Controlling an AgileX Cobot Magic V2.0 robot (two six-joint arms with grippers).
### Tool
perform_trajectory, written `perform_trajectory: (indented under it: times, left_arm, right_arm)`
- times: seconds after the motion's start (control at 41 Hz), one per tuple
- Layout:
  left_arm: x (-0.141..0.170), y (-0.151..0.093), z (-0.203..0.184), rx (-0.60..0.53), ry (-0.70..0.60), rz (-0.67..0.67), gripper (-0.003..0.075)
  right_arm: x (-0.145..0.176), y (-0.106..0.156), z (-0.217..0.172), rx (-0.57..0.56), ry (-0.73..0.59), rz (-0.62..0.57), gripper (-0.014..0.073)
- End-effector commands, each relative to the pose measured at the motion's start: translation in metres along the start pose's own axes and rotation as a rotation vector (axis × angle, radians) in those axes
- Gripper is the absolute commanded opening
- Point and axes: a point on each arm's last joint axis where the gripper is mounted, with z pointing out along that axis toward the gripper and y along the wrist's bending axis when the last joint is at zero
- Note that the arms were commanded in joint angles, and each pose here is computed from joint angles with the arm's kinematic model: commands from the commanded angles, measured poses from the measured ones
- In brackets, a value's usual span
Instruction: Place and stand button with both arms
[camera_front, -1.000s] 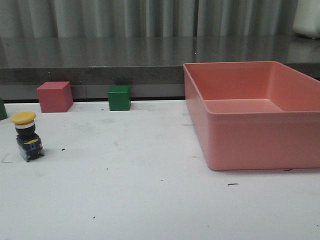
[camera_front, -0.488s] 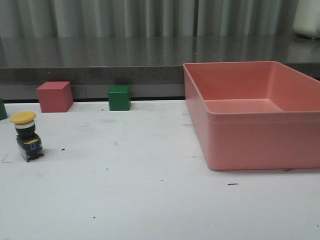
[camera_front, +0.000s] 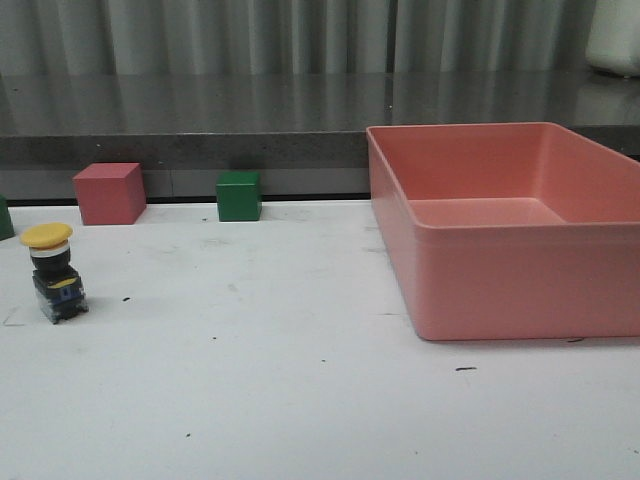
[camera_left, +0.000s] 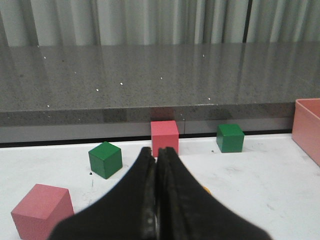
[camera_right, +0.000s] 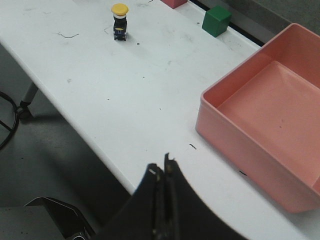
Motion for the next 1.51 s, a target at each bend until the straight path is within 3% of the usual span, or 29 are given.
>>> perform_trajectory:
  times: [0.0,0.146,0.488,1.488]
  left_arm:
    - [0.002,0.0,-0.005,-0.008,-0.184,-0.007,-0.002]
    - [0.03,0.0,-0.007,-0.011,-0.245,-0.016,-0.002]
    - [0.073,-0.001,-0.006,-0.007,-0.217,-0.09,-0.002]
    - [0.084,-0.001,-0.004,-0.008,-0.105,-0.088,-0.002]
  right_arm:
    - [-0.01,-0.001,-0.004,0.011,-0.083,-0.005,-0.0118]
    - [-0.01,-0.001,-0.004,0.011,-0.083,-0.005,-0.0118]
    - [-0.01,-0.001,-0.004,0.011,-0.083,-0.005,-0.0118]
    - [-0.01,-0.001,-0.004,0.011,-0.082,-0.005,-0.0118]
